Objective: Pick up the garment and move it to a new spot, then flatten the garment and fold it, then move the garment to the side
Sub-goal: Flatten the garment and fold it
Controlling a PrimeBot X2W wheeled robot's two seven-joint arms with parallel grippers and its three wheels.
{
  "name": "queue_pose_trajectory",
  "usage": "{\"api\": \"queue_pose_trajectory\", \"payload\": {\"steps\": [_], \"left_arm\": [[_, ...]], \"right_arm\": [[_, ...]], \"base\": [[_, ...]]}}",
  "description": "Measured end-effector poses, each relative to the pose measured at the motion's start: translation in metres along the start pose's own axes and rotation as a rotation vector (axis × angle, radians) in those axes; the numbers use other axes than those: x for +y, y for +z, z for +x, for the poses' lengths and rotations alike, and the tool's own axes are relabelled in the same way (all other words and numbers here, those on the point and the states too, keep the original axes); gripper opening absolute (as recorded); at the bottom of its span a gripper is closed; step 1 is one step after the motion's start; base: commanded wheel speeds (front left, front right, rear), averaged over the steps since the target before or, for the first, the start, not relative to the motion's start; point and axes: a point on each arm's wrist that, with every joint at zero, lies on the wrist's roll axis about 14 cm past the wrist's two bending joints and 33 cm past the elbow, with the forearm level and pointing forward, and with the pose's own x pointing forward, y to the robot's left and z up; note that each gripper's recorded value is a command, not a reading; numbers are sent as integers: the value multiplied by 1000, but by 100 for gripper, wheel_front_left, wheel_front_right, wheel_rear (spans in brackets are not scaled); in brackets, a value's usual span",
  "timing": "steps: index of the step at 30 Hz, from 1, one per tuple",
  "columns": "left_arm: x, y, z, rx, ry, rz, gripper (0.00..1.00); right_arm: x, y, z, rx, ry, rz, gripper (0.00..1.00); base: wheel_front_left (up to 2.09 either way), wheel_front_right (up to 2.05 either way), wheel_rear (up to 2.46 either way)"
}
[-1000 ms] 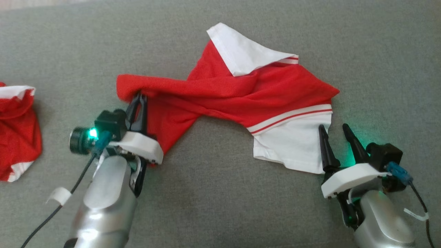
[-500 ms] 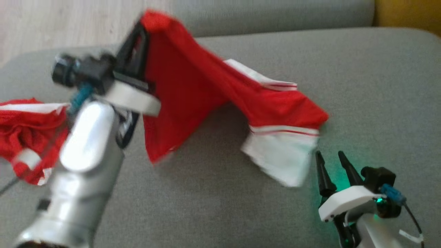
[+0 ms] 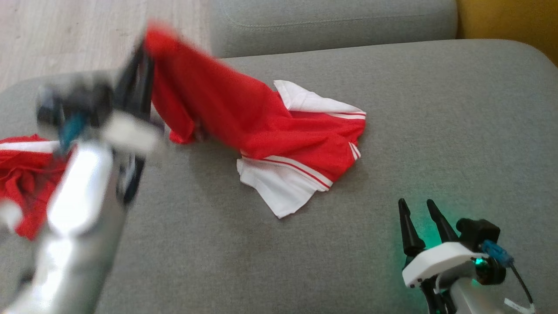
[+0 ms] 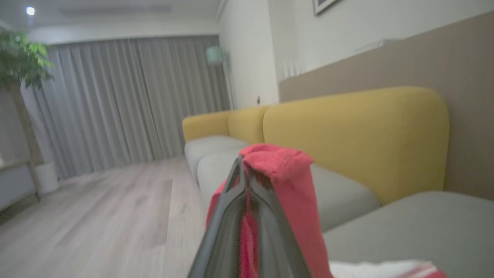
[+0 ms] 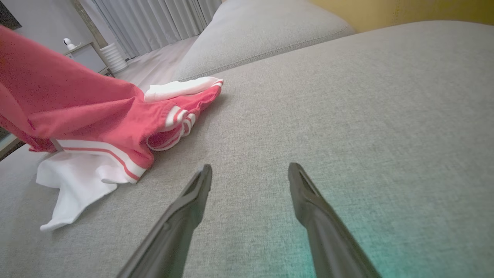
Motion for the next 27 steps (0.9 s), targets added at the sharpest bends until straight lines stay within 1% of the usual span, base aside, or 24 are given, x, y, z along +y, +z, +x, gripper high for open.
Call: {"api": "queue_pose_trajectory", "payload": {"steps": [3, 4, 5, 6, 7, 10, 11, 12, 13, 16, 22, 24, 27], "left_arm": [[8, -67, -50, 172, 79, -59, 0], [10, -88, -71, 228, 109, -82, 7], [10, -106, -91, 282, 135, -102, 24], [11, -123, -111, 331, 175, -121, 84], [13, -136, -130, 374, 219, -137, 100], [13, -167, -179, 482, 329, -193, 100], [12, -173, -190, 500, 361, -212, 100], [6, -177, -202, 508, 414, -254, 100], [3, -176, -203, 499, 431, -267, 100], [-2, -169, -200, 463, 452, -293, 100], [-13, -162, -197, 436, 422, -305, 100], [-15, -162, -197, 436, 417, -305, 100], [-16, -164, -200, 440, 415, -309, 100]], "right_arm": [[1, -5, -1, 12, 2, 2, 100], [2, -5, -1, 13, 3, 3, 100], [3, -5, 0, 14, 7, 1, 100], [4, -5, 1, 16, 11, -2, 100], [6, -6, 2, 17, 16, -6, 100], [10, -5, 4, 18, 30, -12, 100], [11, -5, 5, 18, 34, -13, 100], [14, -5, 6, 18, 42, -15, 100], [16, -5, 7, 18, 47, -16, 100], [21, -5, 9, 19, 64, -21, 100], [39, -11, 15, 45, 118, -36, 100], [48, -15, 20, 64, 146, -42, 100], [65, -10, 34, 64, 194, -46, 100]], "base": [[0, 0, 0], [0, 0, 0], [0, 0, 0], [0, 0, 0], [0, 0, 0], [0, 0, 0], [0, 0, 0], [0, 0, 0], [0, 0, 0], [0, 0, 0], [0, 0, 0], [0, 0, 0], [0, 0, 0]]}}
